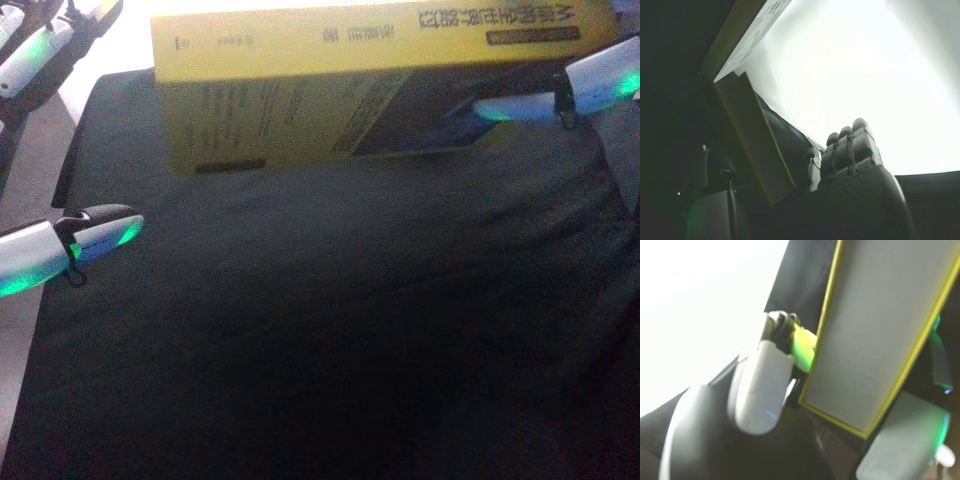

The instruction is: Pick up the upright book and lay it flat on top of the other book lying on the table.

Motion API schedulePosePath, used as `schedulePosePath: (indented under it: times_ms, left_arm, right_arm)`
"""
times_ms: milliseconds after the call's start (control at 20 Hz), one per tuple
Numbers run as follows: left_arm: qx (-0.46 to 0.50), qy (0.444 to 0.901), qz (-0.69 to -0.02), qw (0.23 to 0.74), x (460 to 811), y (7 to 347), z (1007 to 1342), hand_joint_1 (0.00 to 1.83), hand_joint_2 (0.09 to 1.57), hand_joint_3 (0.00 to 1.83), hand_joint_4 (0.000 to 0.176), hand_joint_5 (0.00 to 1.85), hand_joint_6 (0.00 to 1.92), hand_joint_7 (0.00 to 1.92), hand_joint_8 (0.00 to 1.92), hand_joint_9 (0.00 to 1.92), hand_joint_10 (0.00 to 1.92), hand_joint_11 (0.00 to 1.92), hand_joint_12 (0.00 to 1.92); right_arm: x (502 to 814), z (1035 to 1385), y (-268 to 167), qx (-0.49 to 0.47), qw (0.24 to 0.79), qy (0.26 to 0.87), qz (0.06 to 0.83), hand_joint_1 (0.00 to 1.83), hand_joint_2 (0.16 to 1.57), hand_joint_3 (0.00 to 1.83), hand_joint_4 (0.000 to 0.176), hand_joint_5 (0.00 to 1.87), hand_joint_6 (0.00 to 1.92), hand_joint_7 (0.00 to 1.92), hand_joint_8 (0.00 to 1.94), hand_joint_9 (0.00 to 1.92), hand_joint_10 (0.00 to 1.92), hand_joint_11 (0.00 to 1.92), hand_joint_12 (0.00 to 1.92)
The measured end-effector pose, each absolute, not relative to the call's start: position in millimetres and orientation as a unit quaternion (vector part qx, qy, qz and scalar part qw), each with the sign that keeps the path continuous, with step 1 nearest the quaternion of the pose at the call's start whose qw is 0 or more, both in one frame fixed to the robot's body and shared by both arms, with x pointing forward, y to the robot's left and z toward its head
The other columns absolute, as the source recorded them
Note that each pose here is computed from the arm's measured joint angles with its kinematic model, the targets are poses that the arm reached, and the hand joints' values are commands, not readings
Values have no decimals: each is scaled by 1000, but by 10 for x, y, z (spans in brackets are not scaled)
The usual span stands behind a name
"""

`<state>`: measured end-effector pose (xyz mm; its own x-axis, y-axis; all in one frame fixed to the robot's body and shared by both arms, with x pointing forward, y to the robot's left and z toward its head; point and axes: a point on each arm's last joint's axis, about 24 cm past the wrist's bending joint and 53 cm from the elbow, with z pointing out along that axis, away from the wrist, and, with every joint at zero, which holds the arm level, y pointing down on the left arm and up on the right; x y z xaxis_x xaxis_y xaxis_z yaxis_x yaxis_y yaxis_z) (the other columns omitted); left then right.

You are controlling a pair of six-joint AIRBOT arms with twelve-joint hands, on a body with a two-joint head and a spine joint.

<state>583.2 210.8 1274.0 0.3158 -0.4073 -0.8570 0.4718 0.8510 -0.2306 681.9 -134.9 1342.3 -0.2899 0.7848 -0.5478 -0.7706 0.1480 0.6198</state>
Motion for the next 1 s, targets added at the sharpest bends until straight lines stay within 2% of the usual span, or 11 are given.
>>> schedulePosePath:
  times_ms: [100,250,350,400,500,600,650,700,800,900,1000]
  left_arm:
    - [32,520,-271,809,5835,2107,12729,565,974,0,176,0,0,0,0,0,0,0,0]
    - [35,520,-271,809,5831,2097,12730,559,984,4,176,0,0,0,0,0,0,0,0]
    - [35,520,-271,809,5836,2102,12728,574,988,4,176,0,0,0,0,0,0,0,0]
    - [36,520,-272,809,5833,2091,12724,571,990,4,176,0,0,0,0,0,0,0,0]
    - [37,521,-275,808,5847,2066,12692,582,973,0,176,0,0,0,0,0,0,0,0]
    - [38,525,-276,805,5857,2049,12661,544,968,0,176,0,0,0,0,0,0,0,0]
    - [41,522,-278,805,5846,2027,12664,557,969,0,176,0,0,0,0,0,0,0,0]
    - [44,521,-283,804,5842,1993,12657,572,973,0,176,0,0,0,0,0,0,0,0]
    - [46,520,-292,801,5854,1948,12644,581,987,5,176,0,0,0,0,0,0,0,0]
    - [43,517,-298,801,5885,1950,12664,600,993,6,176,0,0,0,0,0,0,0,0]
    - [44,513,-302,802,5904,1939,12690,570,981,0,176,0,0,0,0,0,0,0,0]
  right_arm:
    - [6841,13517,-1370,0,618,460,637,1650,782,1084,176,1698,1921,1781,1941,1921,1921,1921,1921]
    - [6876,13656,-1421,3,636,447,629,1647,757,1001,176,1654,1921,1764,1941,1917,1921,1921,1921]
    - [6944,13801,-1443,-2,659,445,606,1726,728,972,176,1647,1921,1818,1941,1921,1921,1921,1921]
    - [6988,13847,-1489,0,667,443,599,1754,698,975,176,1606,1921,1779,1941,1901,1921,1897,1921]
    - [7110,13850,-1617,10,678,449,582,1818,619,997,176,1562,1921,1759,1941,1871,1921,1842,1921]
    - [7265,13753,-1644,21,678,468,566,1826,609,1016,176,1562,1921,1758,1941,1871,1921,1842,1921]
    - [7319,13714,-1641,24,677,476,560,1830,590,1055,176,1574,1921,1753,1941,1870,1921,1848,1921]
    - [7375,13690,-1625,27,676,483,556,1803,543,1184,176,1589,1921,1759,1941,1871,1921,1850,1921]
    - [7447,13668,-1604,31,675,488,552,1776,441,1328,176,1613,1921,1767,1941,1867,1921,1853,1921]
    - [7509,13626,-1618,34,675,496,544,1683,538,1238,176,1589,1921,1735,1941,1840,1921,1815,1921]
    - [7567,13614,-1650,38,676,505,535,1673,574,1177,176,1567,1921,1701,1941,1818,1921,1797,1921]
